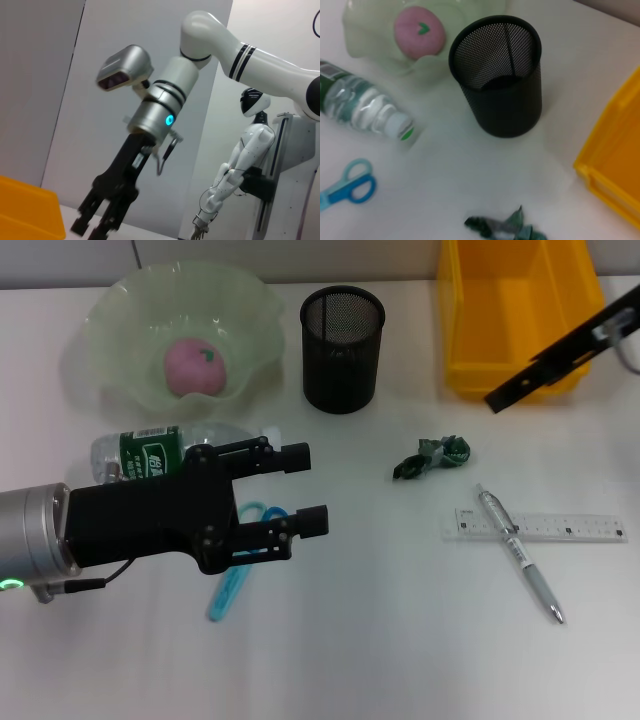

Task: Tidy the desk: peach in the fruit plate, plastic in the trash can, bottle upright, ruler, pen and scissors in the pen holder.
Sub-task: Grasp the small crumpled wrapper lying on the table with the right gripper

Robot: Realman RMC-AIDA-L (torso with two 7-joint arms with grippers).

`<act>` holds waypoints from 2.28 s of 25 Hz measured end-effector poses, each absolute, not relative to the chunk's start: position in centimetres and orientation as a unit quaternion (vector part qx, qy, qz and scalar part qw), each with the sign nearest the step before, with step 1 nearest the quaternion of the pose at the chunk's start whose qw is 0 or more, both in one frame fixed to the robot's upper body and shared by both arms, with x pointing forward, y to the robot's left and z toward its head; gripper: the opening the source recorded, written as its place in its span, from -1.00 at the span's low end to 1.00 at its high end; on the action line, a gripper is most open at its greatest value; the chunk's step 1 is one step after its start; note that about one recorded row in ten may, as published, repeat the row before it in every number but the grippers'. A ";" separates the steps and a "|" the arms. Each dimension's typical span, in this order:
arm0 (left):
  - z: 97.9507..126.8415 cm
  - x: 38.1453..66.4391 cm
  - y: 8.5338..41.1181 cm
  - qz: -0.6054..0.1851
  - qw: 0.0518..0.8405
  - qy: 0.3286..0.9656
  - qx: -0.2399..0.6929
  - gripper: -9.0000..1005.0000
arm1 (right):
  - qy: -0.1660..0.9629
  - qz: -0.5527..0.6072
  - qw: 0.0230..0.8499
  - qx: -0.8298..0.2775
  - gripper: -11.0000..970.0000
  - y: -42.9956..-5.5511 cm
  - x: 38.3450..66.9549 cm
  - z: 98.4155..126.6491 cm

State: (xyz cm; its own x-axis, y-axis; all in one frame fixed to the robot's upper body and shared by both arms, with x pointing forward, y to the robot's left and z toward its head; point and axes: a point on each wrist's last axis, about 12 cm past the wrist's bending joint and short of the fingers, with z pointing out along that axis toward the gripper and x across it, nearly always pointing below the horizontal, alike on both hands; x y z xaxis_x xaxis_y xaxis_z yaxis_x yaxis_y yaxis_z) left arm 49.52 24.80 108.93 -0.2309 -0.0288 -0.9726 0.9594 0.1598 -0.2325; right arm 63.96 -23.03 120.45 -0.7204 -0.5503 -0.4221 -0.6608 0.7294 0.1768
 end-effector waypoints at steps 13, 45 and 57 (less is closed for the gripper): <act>109.1 50.1 24.6 -0.509 0.482 0.593 0.396 0.42 | 0.885 0.132 0.160 -0.418 0.53 -19.3 64.2 116.4; 109.1 51.2 24.3 -0.489 0.489 0.605 0.395 0.43 | 0.799 0.087 0.196 -0.562 0.43 -17.6 63.9 112.5; 109.4 51.6 24.0 -0.481 0.496 0.597 0.407 0.43 | 0.799 0.087 0.196 -0.562 0.36 -17.3 63.9 111.9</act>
